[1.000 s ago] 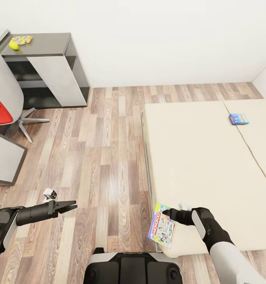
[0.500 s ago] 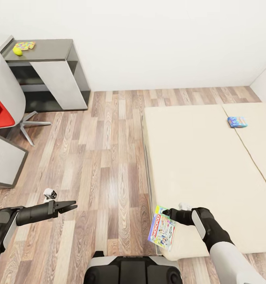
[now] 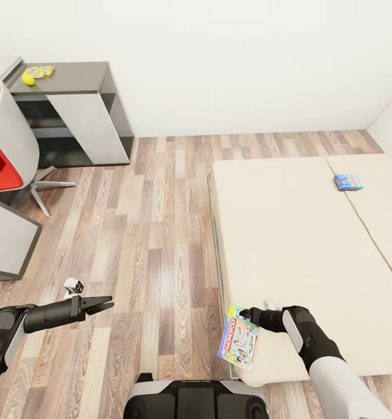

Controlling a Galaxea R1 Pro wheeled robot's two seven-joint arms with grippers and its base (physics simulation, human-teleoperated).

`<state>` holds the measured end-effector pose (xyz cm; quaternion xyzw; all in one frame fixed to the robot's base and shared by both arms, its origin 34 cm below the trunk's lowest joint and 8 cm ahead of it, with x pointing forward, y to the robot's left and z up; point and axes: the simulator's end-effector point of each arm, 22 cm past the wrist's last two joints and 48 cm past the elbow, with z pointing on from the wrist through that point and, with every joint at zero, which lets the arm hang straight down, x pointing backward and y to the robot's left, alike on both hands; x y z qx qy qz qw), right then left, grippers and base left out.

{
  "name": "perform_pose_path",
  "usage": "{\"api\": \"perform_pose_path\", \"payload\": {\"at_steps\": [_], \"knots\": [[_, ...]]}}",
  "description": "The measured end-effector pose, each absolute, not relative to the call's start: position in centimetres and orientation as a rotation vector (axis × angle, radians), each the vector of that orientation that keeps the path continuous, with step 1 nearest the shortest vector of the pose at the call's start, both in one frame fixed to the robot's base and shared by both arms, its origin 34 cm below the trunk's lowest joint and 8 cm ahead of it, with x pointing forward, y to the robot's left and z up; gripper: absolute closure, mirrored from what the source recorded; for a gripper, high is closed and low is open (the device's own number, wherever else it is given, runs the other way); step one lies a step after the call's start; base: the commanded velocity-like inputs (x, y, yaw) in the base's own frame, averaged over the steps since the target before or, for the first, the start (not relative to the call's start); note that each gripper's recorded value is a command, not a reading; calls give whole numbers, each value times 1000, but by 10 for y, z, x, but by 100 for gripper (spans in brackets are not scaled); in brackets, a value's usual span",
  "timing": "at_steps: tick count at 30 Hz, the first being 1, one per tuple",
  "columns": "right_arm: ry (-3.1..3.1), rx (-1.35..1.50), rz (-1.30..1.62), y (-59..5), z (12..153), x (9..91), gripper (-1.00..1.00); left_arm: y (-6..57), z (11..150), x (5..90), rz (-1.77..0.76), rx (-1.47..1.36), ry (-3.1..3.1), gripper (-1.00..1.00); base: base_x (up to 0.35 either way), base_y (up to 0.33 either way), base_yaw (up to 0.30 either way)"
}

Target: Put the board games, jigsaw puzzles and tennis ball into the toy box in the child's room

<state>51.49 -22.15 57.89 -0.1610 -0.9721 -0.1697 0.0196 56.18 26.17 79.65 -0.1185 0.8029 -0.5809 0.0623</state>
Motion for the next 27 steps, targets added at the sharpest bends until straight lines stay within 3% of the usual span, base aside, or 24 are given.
{"api": "perform_pose_path", "payload": {"at_steps": [27], "knots": [[-2985, -497, -550, -225, 606, 538, -100, 262, 797, 562, -1756, -358, 2427, -100, 0, 0, 0]]}}
